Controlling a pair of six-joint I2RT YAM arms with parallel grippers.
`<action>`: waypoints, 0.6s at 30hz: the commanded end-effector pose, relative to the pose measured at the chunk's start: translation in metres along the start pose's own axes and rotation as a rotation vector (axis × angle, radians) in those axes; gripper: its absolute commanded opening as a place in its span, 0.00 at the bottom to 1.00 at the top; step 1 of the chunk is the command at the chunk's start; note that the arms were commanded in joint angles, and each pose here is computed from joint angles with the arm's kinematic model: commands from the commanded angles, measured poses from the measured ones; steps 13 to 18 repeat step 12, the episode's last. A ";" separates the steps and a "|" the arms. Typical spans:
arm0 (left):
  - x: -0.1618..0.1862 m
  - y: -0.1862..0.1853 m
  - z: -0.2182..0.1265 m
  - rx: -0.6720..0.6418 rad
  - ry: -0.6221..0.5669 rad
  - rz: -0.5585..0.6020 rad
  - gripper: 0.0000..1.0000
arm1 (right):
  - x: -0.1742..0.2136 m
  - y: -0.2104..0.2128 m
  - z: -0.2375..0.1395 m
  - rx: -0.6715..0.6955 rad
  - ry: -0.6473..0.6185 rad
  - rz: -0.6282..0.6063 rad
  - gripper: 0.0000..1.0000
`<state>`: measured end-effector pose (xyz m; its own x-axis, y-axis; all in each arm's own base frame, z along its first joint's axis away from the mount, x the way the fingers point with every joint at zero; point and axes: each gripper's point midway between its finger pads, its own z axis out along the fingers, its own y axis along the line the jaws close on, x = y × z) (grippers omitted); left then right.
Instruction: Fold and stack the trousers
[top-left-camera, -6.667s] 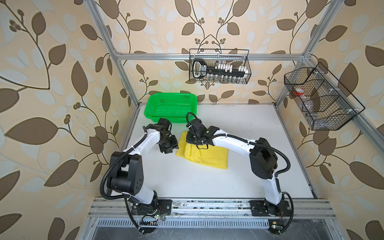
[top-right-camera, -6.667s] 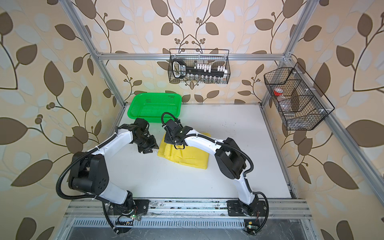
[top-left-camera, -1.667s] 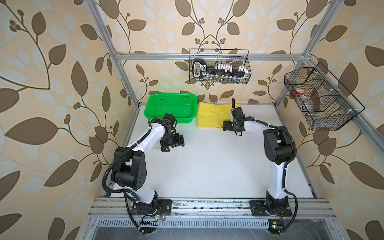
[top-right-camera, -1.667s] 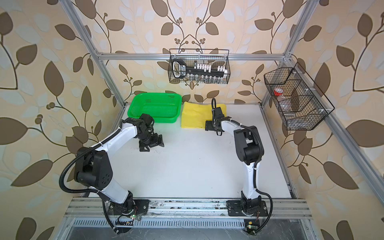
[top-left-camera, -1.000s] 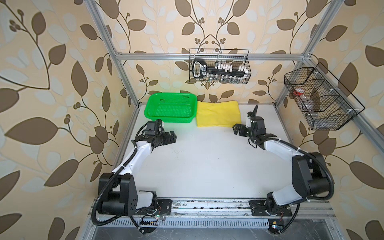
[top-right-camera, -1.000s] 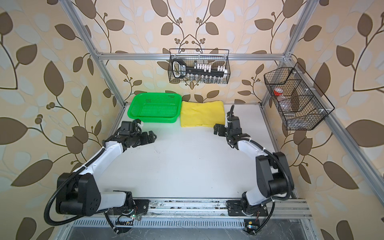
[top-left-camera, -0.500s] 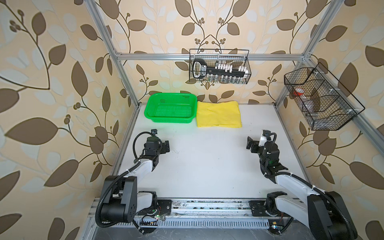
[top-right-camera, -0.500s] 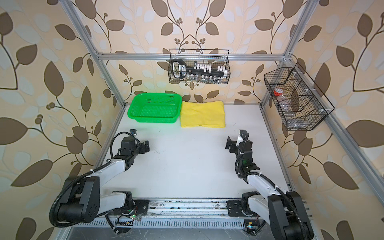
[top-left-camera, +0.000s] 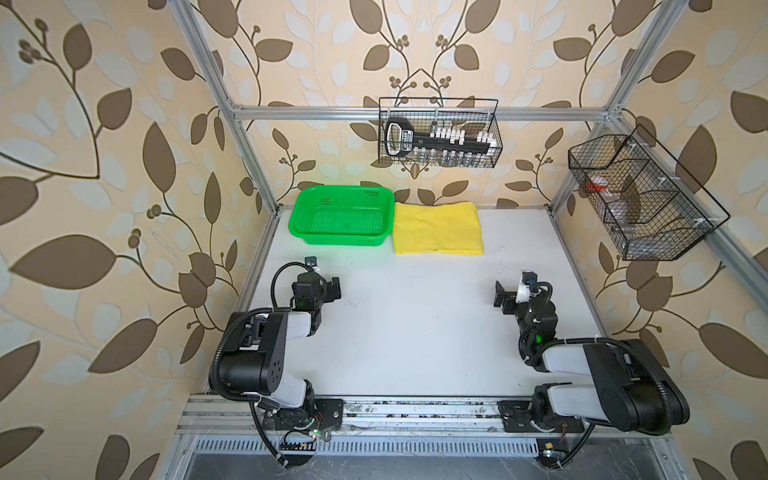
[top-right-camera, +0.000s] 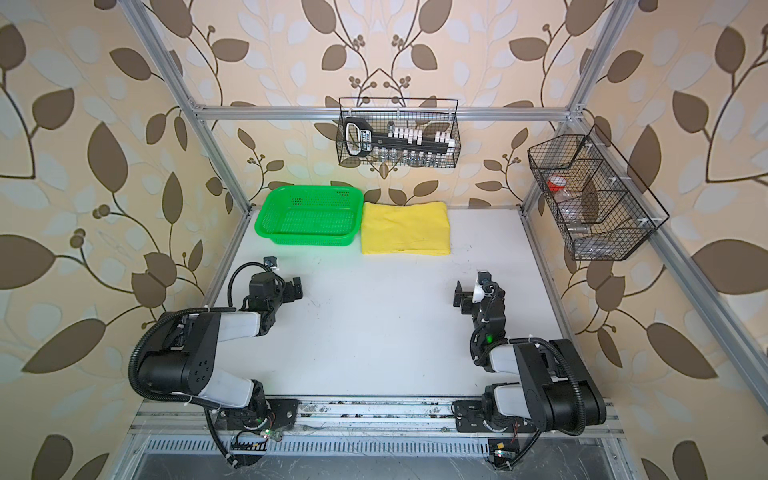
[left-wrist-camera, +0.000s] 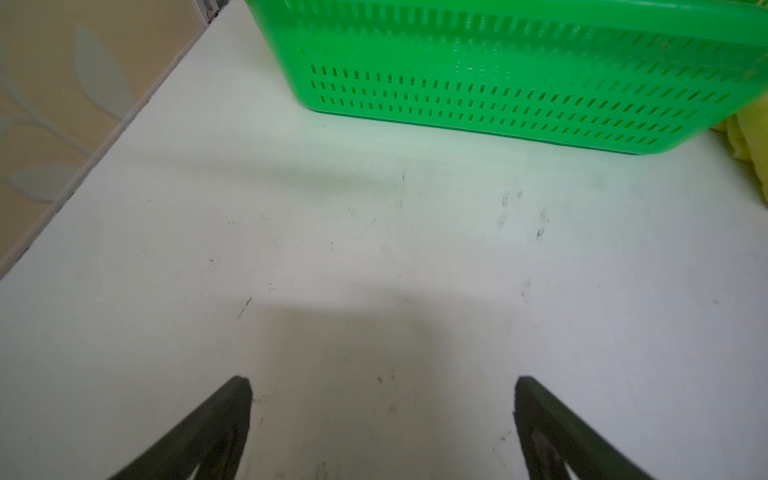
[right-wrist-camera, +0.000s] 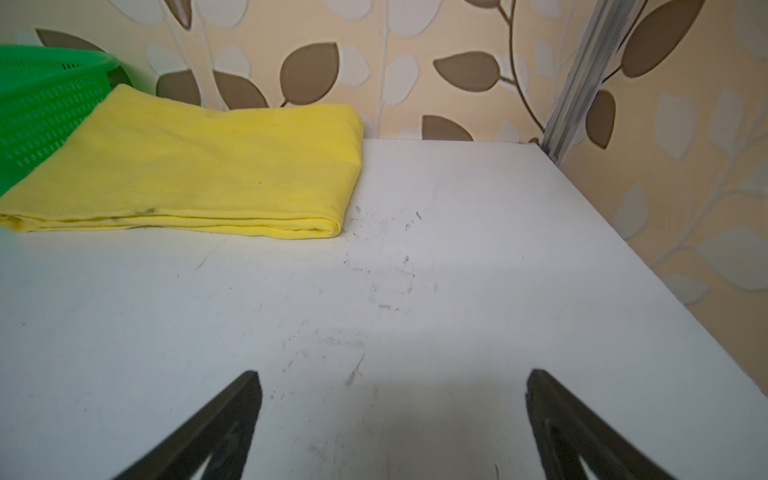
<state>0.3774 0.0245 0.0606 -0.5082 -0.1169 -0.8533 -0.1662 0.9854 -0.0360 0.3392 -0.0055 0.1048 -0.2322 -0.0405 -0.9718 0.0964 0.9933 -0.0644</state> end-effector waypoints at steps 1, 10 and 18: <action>-0.017 0.002 -0.001 0.003 -0.070 -0.010 0.99 | -0.019 -0.002 0.002 0.003 -0.063 -0.004 1.00; -0.018 0.002 -0.002 0.001 -0.075 -0.011 0.99 | -0.019 -0.002 0.010 -0.050 -0.041 0.020 1.00; -0.018 0.002 -0.002 0.002 -0.076 -0.012 0.99 | -0.020 -0.001 0.010 -0.053 -0.045 0.021 1.00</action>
